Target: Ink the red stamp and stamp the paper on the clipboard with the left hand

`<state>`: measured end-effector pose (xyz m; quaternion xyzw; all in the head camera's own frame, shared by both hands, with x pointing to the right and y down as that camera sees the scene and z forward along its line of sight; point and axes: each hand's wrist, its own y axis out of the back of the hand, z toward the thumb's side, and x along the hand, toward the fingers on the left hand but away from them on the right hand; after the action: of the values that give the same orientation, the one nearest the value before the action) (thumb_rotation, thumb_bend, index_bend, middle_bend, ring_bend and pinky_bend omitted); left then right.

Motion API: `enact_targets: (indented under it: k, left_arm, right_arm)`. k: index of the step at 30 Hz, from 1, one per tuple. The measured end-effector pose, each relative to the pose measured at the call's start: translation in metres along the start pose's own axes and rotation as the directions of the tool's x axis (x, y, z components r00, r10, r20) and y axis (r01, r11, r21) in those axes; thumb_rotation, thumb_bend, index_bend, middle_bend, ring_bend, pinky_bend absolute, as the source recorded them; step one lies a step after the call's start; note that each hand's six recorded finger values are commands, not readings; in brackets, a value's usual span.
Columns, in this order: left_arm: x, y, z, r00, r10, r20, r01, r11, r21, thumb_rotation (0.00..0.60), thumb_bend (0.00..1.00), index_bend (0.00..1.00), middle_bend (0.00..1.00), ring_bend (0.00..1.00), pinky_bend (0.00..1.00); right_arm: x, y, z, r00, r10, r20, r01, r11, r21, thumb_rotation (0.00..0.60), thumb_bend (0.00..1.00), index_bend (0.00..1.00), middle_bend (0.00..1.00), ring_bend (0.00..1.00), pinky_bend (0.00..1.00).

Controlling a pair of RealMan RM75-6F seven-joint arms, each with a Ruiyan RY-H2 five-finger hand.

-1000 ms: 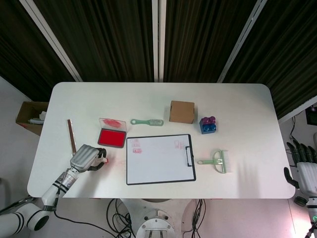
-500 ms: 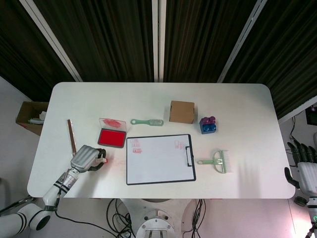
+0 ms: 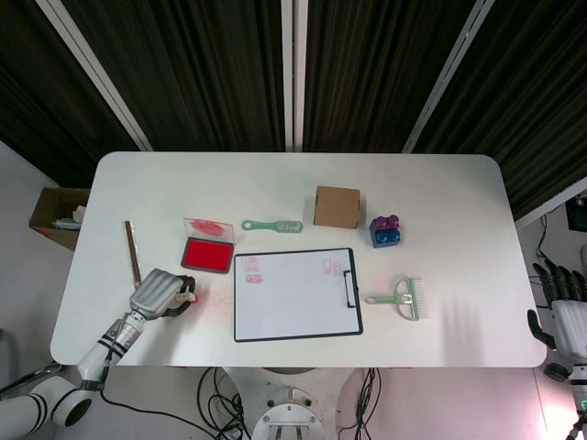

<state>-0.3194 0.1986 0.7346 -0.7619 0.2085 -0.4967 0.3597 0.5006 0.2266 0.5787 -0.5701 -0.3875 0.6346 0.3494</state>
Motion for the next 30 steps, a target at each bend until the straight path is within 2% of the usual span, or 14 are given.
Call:
enact_targets:
  k: [4, 13, 21, 26, 30]
  left_arm:
    - [-0.001, 0.000, -0.001, 1.000, -0.010, -0.005, 0.010, 1.000, 0.001, 0.600, 0.30, 0.53, 0.57, 0.83, 0.93]
    - [-0.002, 0.002, -0.001, 1.000, -0.007, 0.000, 0.007, 1.000, 0.004, 0.600, 0.24, 0.38, 0.53, 0.83, 0.93]
    - [-0.003, 0.005, -0.001, 1.000, 0.003, 0.003, -0.003, 1.000, 0.011, 0.600, 0.20, 0.36, 0.48, 0.81, 0.92]
    - [-0.009, 0.020, -0.003, 0.999, 0.051, -0.002, -0.051, 0.999, 0.015, 0.600, 0.18, 0.35, 0.45, 0.77, 0.90]
    - [-0.028, 0.044, -0.013, 0.995, 0.100, -0.027, -0.099, 0.995, 0.026, 0.600, 0.16, 0.36, 0.42, 0.69, 0.86]
  right_arm:
    - [0.000, 0.000, 0.000, 1.000, 0.004, 0.001, -0.004, 1.000, 0.002, 0.600, 0.40, 0.00, 0.00, 0.00, 0.00]
    - [-0.001, -0.001, 0.001, 1.000, 0.006, -0.001, -0.006, 1.000, 0.003, 0.600, 0.40, 0.00, 0.00, 0.00, 0.00]
    - [-0.001, 0.000, 0.001, 1.000, 0.006, 0.001, -0.006, 1.000, 0.005, 0.600, 0.40, 0.00, 0.00, 0.00, 0.00]
    - [0.000, 0.002, 0.000, 1.000, 0.000, 0.003, 0.000, 1.000, 0.005, 0.600, 0.40, 0.00, 0.00, 0.00, 0.00]
    - [0.000, 0.006, -0.004, 1.000, -0.008, 0.009, 0.008, 1.000, 0.007, 0.600, 0.39, 0.00, 0.00, 0.00, 0.00]
